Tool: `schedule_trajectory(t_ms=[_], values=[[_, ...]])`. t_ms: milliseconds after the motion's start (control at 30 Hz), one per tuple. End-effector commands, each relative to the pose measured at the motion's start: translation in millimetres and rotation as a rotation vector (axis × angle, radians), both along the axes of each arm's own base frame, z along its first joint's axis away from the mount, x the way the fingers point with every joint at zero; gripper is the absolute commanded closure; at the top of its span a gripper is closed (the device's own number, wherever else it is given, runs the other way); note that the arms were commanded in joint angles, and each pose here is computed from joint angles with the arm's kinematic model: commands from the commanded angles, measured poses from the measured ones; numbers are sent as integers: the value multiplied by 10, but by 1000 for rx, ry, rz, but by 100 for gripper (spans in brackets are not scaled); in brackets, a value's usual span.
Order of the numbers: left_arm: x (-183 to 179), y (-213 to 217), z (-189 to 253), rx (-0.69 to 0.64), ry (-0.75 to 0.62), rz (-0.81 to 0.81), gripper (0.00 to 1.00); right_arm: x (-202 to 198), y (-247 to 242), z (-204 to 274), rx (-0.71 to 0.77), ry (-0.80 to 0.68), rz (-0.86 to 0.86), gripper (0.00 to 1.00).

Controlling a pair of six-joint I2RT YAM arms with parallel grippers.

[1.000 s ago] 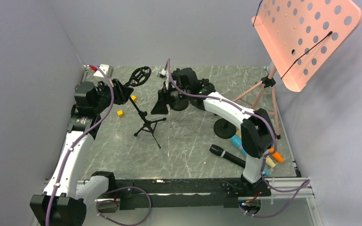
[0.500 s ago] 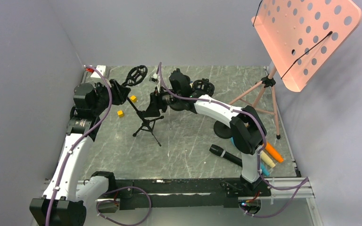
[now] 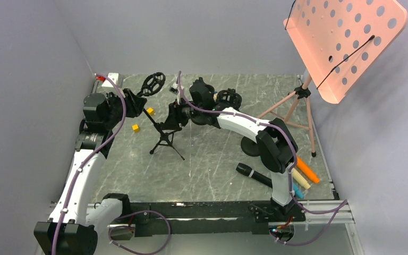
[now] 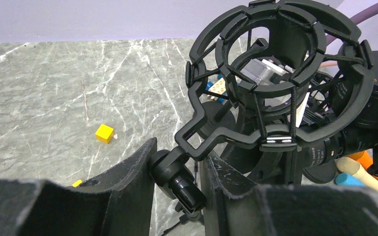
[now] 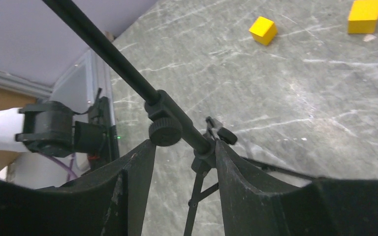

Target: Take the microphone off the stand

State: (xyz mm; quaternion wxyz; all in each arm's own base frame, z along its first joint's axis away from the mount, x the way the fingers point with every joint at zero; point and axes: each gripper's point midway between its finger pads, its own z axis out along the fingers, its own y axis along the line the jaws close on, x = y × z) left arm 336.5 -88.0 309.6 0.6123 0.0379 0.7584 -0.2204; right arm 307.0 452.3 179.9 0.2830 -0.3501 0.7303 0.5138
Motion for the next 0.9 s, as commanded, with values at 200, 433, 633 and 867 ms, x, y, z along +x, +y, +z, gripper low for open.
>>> schedule_trajectory(t_ms=[200,433,633,867], values=[[11,-20,62,-51,-9,-1,100,196,-243,-300,-163,-61,-134,49],[18,-27,72,-54,-8,-4,100,-50,-42,357,70,-151,66,34],[15,-34,78,-60,-3,-6,100,-14,115,594,155,-95,44,29],[16,-33,105,-54,-9,-8,100,93,198,485,143,-36,9,54]])
